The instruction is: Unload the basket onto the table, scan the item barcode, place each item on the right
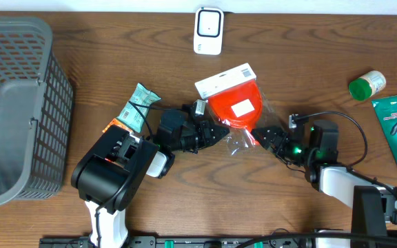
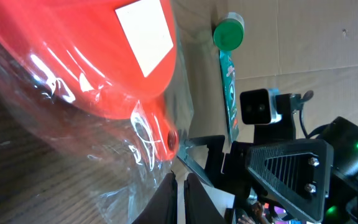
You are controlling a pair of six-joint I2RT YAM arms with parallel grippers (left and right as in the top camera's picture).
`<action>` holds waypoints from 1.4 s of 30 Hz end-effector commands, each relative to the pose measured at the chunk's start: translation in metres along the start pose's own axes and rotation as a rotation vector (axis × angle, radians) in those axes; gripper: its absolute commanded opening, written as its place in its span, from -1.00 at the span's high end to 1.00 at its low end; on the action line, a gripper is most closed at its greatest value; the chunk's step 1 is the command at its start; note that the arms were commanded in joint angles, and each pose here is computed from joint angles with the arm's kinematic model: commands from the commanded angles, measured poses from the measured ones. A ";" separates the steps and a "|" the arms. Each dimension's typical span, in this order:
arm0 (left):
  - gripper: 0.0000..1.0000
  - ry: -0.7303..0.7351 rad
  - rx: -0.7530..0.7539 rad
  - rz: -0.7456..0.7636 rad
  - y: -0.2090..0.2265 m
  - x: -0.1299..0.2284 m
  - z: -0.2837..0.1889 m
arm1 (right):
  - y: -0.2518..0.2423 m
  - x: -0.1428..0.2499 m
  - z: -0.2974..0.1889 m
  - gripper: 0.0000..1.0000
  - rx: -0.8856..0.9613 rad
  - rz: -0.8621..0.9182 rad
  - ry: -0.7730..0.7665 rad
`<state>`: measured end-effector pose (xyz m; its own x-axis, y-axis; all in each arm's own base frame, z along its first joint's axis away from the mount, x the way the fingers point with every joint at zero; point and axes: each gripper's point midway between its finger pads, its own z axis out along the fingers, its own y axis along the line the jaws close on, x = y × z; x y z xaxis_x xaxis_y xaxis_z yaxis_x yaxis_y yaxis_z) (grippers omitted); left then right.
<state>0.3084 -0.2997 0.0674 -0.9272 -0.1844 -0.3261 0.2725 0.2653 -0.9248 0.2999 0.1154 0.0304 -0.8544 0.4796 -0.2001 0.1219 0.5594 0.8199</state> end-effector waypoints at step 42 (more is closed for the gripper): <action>-0.15 -0.051 -0.164 -0.060 0.059 -0.029 -0.053 | -0.062 -0.034 -0.008 -0.98 0.240 -0.030 -0.005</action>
<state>0.3351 -0.2331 0.0380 -0.9335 -0.2423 -0.2644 0.1616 0.3740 -0.9133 0.3189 0.0736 0.0284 -0.8620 0.4631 -0.2061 0.1259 0.5894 0.7980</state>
